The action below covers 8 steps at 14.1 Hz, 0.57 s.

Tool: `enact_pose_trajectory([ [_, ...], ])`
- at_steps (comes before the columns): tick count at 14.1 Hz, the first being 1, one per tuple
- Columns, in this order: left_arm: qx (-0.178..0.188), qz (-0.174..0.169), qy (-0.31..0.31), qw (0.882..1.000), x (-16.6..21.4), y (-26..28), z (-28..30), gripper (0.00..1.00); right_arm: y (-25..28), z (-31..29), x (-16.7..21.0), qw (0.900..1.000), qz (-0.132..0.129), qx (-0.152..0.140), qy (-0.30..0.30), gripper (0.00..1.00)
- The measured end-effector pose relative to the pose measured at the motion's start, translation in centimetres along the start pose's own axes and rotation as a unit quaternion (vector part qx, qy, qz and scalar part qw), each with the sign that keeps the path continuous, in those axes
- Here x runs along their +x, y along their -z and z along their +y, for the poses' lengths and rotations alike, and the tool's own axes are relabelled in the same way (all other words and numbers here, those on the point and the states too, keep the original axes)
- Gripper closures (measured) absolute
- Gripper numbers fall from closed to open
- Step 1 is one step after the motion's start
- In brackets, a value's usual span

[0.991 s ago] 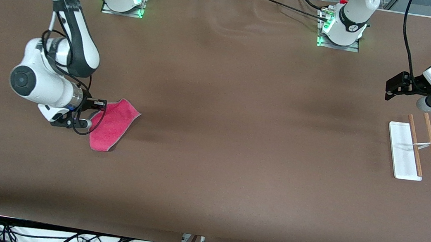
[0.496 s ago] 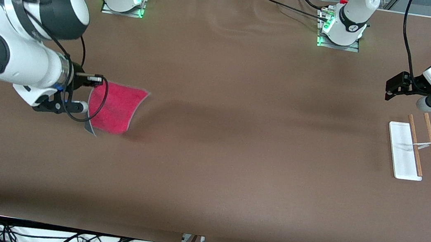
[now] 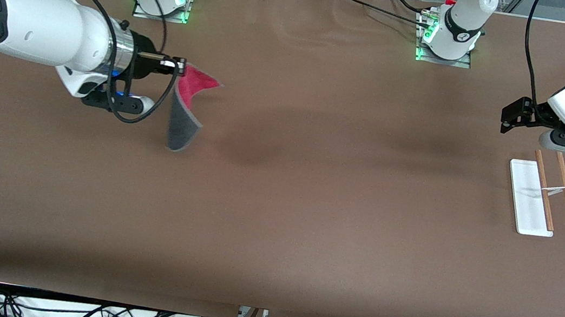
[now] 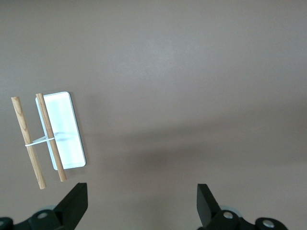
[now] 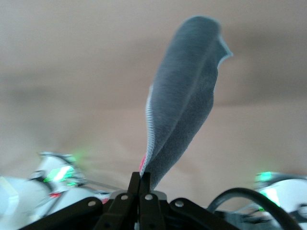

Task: Pass towel and hang on rack
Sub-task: 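Lift the towel with the right gripper toward the table middle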

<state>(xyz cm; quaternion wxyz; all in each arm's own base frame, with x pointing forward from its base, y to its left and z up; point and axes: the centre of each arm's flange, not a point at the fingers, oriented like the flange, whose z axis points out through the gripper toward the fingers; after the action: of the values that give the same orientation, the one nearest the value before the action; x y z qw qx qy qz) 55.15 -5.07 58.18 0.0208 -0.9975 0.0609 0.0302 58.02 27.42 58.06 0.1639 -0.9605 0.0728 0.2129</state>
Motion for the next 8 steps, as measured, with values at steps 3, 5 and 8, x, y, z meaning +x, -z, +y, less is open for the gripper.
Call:
enact_pose_trajectory([
  [3, -0.010, -0.029, -0.006, 1.000, -0.2, -1.0, 0.9, 0.00, -0.2, -4.4, -1.3, 0.995, -0.009, 0.085, -0.048, 0.98],
  [5, -0.021, -0.048, -0.016, 0.998, -0.5, -1.4, 2.2, 0.00, -0.4, -7.2, -2.3, 0.987, -0.013, 0.134, -0.084, 0.98],
  [8, -0.071, -0.056, -0.028, 0.996, -0.5, -1.7, 4.1, 0.00, -1.1, -10.6, -3.6, 0.976, -0.017, 0.177, -0.126, 0.98],
])
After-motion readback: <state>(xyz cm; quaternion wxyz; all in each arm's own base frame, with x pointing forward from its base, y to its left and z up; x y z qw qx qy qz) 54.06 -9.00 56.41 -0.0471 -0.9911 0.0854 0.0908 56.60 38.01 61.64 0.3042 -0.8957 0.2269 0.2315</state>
